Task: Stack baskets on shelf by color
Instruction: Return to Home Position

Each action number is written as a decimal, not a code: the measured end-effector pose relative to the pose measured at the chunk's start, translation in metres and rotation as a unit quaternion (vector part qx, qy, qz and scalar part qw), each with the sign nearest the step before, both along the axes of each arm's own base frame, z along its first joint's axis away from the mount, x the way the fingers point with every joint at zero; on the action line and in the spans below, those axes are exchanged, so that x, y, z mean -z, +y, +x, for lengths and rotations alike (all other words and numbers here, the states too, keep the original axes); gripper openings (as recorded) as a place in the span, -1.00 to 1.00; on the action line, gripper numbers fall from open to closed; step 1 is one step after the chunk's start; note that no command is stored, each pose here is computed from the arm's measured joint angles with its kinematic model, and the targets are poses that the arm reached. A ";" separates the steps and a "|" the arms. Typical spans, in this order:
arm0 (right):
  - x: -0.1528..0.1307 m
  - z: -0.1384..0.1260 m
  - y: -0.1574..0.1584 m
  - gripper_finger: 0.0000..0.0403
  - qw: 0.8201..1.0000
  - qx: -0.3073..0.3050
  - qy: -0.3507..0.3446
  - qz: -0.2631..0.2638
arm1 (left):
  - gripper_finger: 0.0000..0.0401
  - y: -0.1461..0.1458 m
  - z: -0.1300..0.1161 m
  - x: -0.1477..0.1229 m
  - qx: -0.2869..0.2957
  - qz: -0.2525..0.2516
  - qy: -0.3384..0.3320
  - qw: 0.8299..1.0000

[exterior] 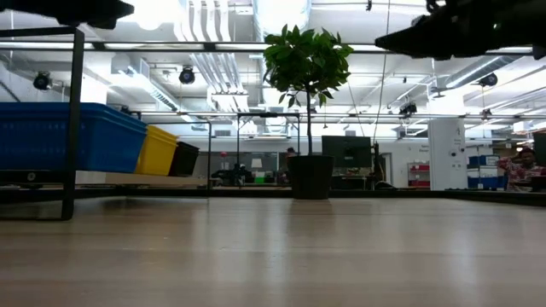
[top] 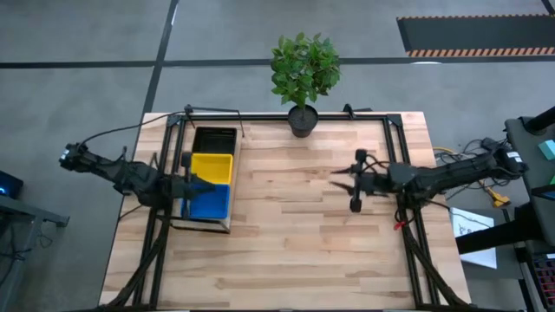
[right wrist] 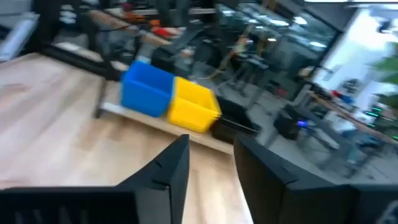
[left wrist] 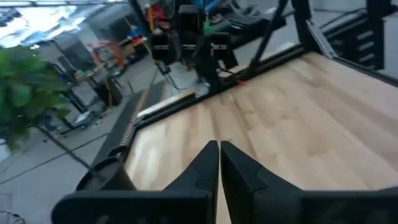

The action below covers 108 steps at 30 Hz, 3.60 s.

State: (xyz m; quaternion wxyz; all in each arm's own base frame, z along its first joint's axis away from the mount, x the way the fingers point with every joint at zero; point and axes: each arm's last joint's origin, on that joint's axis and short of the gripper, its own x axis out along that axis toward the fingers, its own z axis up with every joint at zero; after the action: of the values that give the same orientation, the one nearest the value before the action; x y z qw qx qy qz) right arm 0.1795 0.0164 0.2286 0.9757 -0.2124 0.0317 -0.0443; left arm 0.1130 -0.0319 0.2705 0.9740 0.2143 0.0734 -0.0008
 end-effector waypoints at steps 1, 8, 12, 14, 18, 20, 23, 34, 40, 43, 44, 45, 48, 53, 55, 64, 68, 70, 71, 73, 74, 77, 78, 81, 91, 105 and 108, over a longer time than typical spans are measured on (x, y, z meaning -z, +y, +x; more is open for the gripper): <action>0.000 -0.004 -0.004 -0.44 1.000 0.010 -0.007 0.001 | -1.00 0.002 -0.001 0.004 -0.005 0.001 0.001 1.000; 0.010 -0.031 -0.019 -0.61 0.999 0.011 -0.040 0.007 | -1.00 0.013 -0.024 0.021 -0.017 -0.018 -0.047 0.999; 0.014 -0.047 -0.020 -0.67 0.998 0.016 -0.057 0.007 | -1.00 0.016 -0.033 0.033 -0.016 -0.027 -0.071 0.997; 0.013 -0.055 -0.020 -0.68 0.997 0.016 -0.072 0.007 | -1.00 0.017 -0.037 0.040 -0.016 -0.032 -0.082 0.996; 0.008 -0.068 -0.020 -0.68 0.993 0.015 -0.113 0.004 | -1.00 0.017 -0.034 0.054 -0.022 -0.043 -0.076 0.996; 0.010 -0.072 -0.020 -0.69 0.992 0.016 -0.121 0.004 | -1.00 0.016 -0.033 0.053 -0.023 -0.057 -0.088 0.994; 0.016 -0.075 -0.020 -0.70 0.991 0.015 -0.133 0.005 | -1.00 0.015 -0.028 0.061 -0.026 -0.059 -0.093 0.994; 0.024 -0.089 -0.019 -0.78 0.975 -0.001 -0.222 -0.002 | -1.00 0.014 -0.022 0.078 -0.041 -0.064 -0.106 0.992; 0.025 -0.089 -0.021 -0.79 0.975 0.015 -0.218 0.037 | -1.00 0.013 -0.019 0.090 -0.042 -0.056 -0.086 0.994; 0.027 -0.086 -0.021 -0.79 0.977 0.012 -0.208 0.053 | -1.00 0.012 -0.017 0.098 -0.044 -0.050 -0.072 0.995; 0.028 -0.086 -0.021 -0.79 0.977 0.011 -0.203 0.059 | -1.00 0.012 -0.017 0.099 -0.043 -0.050 -0.072 0.995; 0.029 -0.085 -0.021 -0.79 0.978 0.011 -0.199 0.062 | -1.00 0.012 -0.017 0.100 -0.043 -0.050 -0.072 0.995; 0.030 -0.083 -0.021 -0.79 0.979 0.011 -0.192 0.067 | -1.00 0.012 -0.016 0.102 -0.043 -0.049 -0.069 0.995; 0.032 -0.081 -0.021 -0.79 0.981 0.011 -0.181 0.071 | -1.00 0.012 -0.015 0.103 -0.043 -0.047 -0.063 0.996; 0.032 -0.080 -0.021 -0.79 0.981 0.011 -0.178 0.071 | -1.00 0.012 -0.015 0.103 -0.043 -0.046 -0.061 0.996; 0.032 -0.080 -0.021 -0.79 0.982 0.011 -0.177 0.071 | -1.00 0.011 -0.015 0.103 -0.042 -0.049 -0.068 0.996; 0.032 -0.080 -0.021 -0.79 0.982 0.011 -0.177 0.071 | -1.00 0.011 -0.015 0.103 -0.042 -0.049 -0.068 0.996; 0.032 -0.080 -0.021 -0.79 0.982 0.011 -0.177 0.071 | -1.00 0.011 -0.015 0.103 -0.042 -0.049 -0.068 0.996; 0.032 -0.080 -0.021 -0.79 0.982 0.011 -0.177 0.071 | -1.00 0.011 -0.015 0.103 -0.042 -0.049 -0.069 0.996; 0.032 -0.080 -0.021 -0.79 0.982 0.011 -0.177 0.071 | -1.00 0.011 -0.015 0.103 -0.042 -0.049 -0.068 0.996; 0.032 -0.080 -0.021 -0.79 0.982 0.011 -0.177 0.071 | -1.00 0.011 -0.015 0.103 -0.042 -0.049 -0.068 0.996; 0.033 -0.080 -0.021 -0.79 0.982 0.011 -0.177 0.071 | -1.00 0.011 -0.015 0.103 -0.042 -0.049 -0.069 0.996; 0.033 -0.080 -0.021 -0.79 0.982 0.012 -0.177 0.071 | -1.00 0.011 -0.015 0.103 -0.042 -0.049 -0.069 0.996; 0.033 -0.080 -0.021 -0.79 0.982 0.011 -0.177 0.071 | -1.00 0.011 -0.015 0.103 -0.042 -0.049 -0.069 0.996; 0.033 -0.080 -0.021 -0.79 0.982 0.012 -0.177 0.071 | -1.00 0.011 -0.015 0.103 -0.042 -0.049 -0.069 0.996; 0.033 -0.080 -0.021 -0.79 0.982 0.011 -0.177 0.071 | -1.00 0.011 -0.015 0.103 -0.042 -0.049 -0.069 0.996; 0.033 -0.080 -0.021 -0.79 0.982 0.011 -0.177 0.071 | -1.00 0.011 -0.015 0.103 -0.042 -0.049 -0.069 0.996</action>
State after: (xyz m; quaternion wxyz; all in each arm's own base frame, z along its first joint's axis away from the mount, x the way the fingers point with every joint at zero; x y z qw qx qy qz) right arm 0.0994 -0.0041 0.1959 0.9779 -0.1314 -0.1356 -0.0899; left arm 0.0981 -0.0205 0.1677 0.9853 0.1623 0.0148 0.0509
